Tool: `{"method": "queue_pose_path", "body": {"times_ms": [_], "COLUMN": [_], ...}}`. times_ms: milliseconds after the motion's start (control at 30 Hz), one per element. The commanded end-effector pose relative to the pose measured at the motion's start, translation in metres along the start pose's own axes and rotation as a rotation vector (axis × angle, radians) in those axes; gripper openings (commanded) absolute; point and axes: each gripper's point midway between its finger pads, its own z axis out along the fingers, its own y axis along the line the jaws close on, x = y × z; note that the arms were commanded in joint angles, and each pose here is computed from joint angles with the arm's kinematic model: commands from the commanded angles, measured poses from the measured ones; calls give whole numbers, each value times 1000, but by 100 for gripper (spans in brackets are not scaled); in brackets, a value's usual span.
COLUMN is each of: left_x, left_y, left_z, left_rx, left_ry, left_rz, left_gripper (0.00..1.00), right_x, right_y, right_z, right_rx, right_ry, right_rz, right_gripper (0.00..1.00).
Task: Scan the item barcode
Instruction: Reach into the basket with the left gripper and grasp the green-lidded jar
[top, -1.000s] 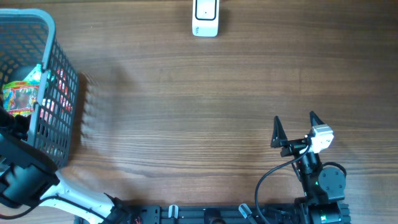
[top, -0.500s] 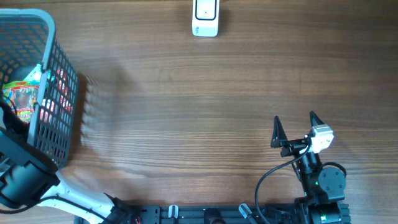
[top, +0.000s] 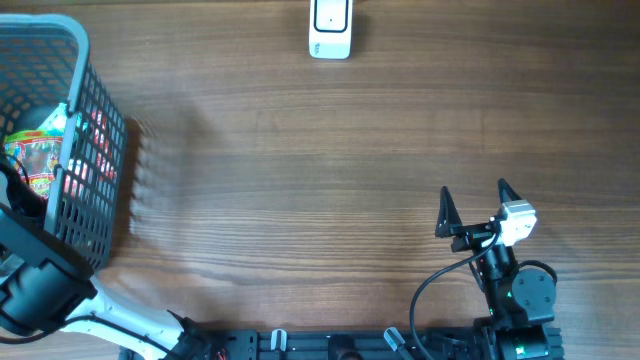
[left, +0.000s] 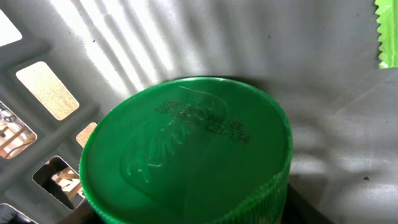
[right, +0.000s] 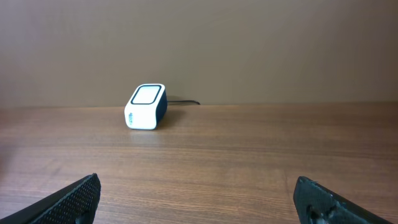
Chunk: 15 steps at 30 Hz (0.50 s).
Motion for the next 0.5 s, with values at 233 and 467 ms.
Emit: {"method": "queue_pose_path", "body": {"times_ms": [233, 467], "left_x": [-1, 2], "left_y": [-5, -14], "left_z": [1, 25], "left_rx": [36, 63], "left_ry": [-5, -8], "left_rz": [-7, -9], "left_gripper": [100, 100], "right_x": [-1, -1], "right_y": [2, 2], "right_z": [0, 0], "right_rx": [-12, -12], "right_ry": [-6, -6], "right_rz": [-9, -9], "right_gripper": [100, 100]}}
